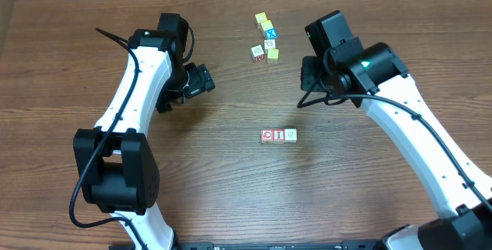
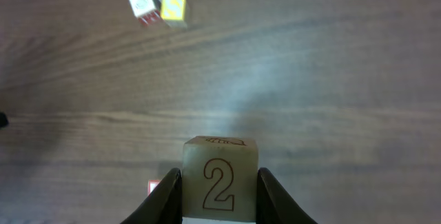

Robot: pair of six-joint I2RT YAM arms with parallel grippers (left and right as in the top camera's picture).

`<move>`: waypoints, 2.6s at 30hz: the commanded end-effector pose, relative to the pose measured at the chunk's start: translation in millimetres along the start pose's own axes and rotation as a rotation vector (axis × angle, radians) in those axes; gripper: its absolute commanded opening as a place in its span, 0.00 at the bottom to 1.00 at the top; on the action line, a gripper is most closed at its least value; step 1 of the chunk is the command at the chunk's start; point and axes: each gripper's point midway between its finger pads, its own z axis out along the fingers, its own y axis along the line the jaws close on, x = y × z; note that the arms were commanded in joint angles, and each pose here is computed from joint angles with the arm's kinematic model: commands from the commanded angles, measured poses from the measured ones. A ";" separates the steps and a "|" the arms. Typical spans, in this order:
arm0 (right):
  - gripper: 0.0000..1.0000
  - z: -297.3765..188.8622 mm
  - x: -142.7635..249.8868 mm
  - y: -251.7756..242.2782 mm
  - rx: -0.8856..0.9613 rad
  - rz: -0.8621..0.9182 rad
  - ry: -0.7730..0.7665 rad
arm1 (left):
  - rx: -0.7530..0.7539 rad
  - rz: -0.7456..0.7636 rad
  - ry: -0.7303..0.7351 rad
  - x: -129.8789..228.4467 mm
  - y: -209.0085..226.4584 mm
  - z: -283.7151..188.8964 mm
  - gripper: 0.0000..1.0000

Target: Flip 5 blocks

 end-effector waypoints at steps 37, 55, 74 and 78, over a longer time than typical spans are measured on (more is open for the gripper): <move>0.23 115.4 149.5 -20.1 -0.096 0.139 0.298 | 0.005 0.012 -0.021 -2.7 0.2 -6.4 1.00; 0.48 115.4 149.3 -19.7 -0.097 0.140 0.297 | 0.005 0.012 -0.021 -2.7 0.2 -6.4 1.00; 0.43 108.6 182.4 -27.7 -0.054 0.250 0.436 | 0.005 0.012 -0.021 -2.7 0.2 -6.4 1.00; 0.38 107.5 189.2 -21.5 -0.093 0.260 0.471 | 0.005 0.011 -0.021 -2.7 0.2 -6.4 1.00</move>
